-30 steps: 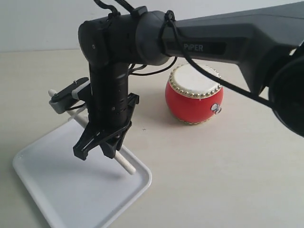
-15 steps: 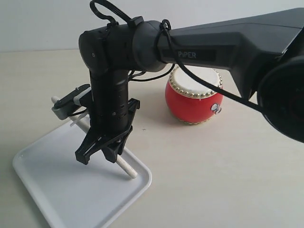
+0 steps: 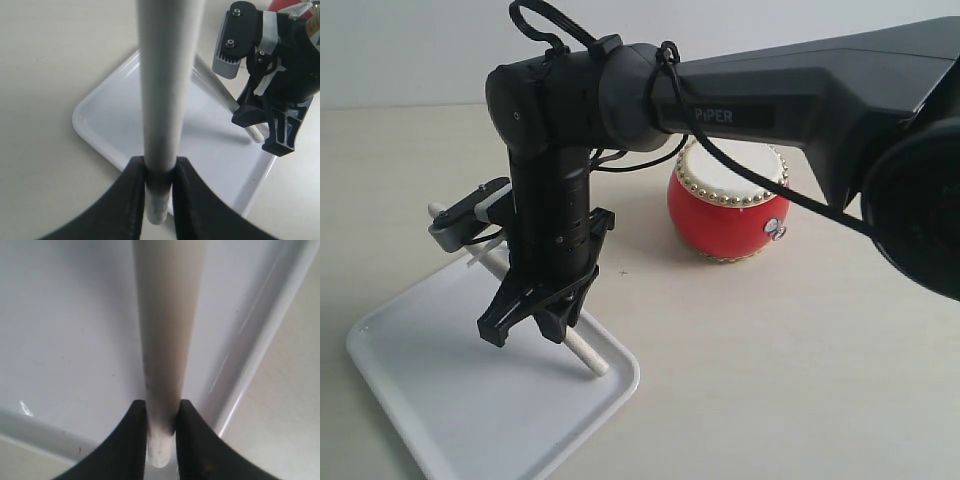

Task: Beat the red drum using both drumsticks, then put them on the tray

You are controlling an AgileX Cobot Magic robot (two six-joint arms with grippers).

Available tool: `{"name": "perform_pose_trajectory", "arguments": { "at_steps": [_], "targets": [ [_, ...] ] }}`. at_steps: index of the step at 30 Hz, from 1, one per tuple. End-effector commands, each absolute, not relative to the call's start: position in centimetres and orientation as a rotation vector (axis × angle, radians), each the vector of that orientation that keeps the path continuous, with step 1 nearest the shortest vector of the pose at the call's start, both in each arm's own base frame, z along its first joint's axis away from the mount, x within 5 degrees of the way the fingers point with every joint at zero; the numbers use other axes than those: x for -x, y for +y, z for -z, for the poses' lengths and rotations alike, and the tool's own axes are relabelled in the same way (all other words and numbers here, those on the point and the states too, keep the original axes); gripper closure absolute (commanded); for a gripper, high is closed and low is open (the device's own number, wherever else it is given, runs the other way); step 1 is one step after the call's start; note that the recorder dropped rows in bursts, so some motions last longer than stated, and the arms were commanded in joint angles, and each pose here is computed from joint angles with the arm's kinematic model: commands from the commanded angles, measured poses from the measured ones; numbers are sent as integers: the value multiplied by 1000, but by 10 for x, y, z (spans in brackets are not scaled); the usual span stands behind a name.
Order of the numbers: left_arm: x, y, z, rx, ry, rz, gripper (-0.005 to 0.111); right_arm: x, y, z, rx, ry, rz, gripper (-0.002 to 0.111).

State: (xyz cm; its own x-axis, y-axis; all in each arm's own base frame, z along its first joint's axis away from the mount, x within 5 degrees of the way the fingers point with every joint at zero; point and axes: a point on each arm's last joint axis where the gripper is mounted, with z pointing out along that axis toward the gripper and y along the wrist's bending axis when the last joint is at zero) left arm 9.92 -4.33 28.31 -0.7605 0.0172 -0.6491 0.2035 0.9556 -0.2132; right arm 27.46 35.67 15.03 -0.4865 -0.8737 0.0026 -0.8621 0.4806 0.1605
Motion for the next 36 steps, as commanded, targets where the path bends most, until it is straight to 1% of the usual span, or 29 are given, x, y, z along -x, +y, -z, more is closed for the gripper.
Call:
{"name": "perform_pose_trajectory", "arguments": {
  "at_steps": [1,7,14,16,25,28,31,34,36],
  "targets": [
    [-99,-43,-283,-150,2398,356,107,-275,358,-154,-1562,-2634,225,93],
    [-99,-43,-283,-152,2398,355,107,-275,358,-154,-1548,-2641,224,92],
    [-99,-43,-283,-157,2395,353,107,-275,358,-154,-1544,-2643,224,77],
    [-99,-43,-284,-164,2392,351,107,-275,358,-154,-1541,-2645,224,74],
    [-99,-43,-284,-166,2392,350,107,-275,358,-155,-1510,-2662,226,74],
    [-98,-44,-282,-192,2398,358,107,-274,358,-168,-1522,-2682,254,74],
    [-95,-50,-274,-221,2430,442,107,-272,355,-189,-1551,-2714,274,74],
    [-95,-58,-263,-254,2449,553,107,-269,343,-207,-1580,-2741,239,74],
    [-98,-62,-259,-252,2456,596,107,-266,327,-220,-1559,-2762,228,74]
  ]
}}
